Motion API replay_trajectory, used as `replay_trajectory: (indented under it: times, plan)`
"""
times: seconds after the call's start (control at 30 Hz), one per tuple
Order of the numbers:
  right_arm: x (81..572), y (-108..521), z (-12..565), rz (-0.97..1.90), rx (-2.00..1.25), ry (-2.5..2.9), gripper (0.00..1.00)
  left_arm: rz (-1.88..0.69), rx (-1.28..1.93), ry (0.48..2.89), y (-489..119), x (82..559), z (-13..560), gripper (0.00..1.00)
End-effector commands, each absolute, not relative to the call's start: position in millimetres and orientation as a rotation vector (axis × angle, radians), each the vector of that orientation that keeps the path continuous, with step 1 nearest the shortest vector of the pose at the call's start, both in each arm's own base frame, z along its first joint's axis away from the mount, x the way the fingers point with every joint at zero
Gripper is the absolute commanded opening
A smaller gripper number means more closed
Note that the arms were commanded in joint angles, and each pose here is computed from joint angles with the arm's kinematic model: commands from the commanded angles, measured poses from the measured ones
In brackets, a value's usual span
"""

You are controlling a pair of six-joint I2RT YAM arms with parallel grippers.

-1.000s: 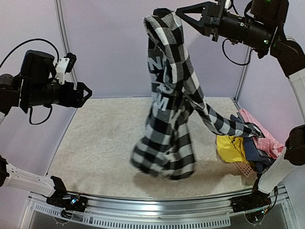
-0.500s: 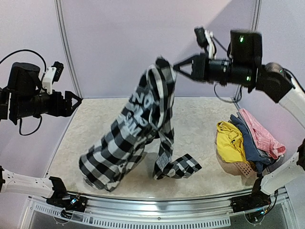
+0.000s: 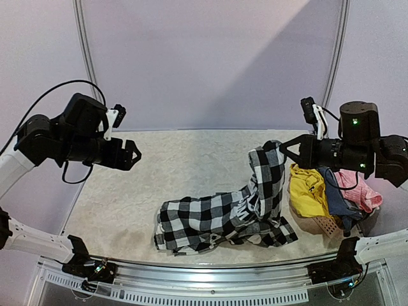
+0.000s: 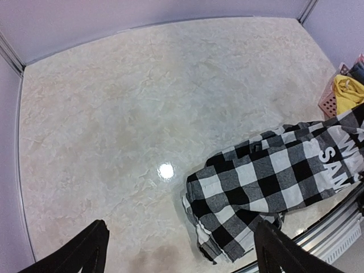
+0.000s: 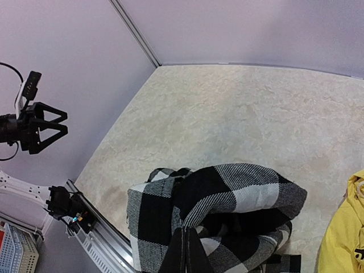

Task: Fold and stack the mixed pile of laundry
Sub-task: Pick up the crumpled shirt.

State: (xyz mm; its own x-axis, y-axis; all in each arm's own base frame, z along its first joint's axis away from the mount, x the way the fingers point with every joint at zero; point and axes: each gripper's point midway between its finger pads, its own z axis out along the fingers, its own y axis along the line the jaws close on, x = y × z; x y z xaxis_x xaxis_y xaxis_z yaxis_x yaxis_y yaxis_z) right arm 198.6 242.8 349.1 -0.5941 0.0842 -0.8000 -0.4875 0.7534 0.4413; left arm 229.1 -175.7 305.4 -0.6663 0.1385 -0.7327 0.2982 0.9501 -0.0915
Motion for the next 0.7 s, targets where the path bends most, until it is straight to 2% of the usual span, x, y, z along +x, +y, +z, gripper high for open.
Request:
replay_trajectory:
  times: [0.0,0.17,0.37,0.67]
  plan:
    - [195,261,314,0.812,-0.401,2.157,0.00,-0.332,0.245,2.322,-190,237,304,0.90]
    - [188,300,316,0.967,-0.541,2.126,0.00,-0.436,0.224,2.365,-207,234,300,0.89]
    - [196,333,333,1.015,-0.660,2.040,0.00,-0.419,0.178,2.370,-200,235,298,0.90]
    - [200,336,433,1.045,-0.683,1.758,0.00,-0.496,0.221,2.388,-224,240,290,0.90]
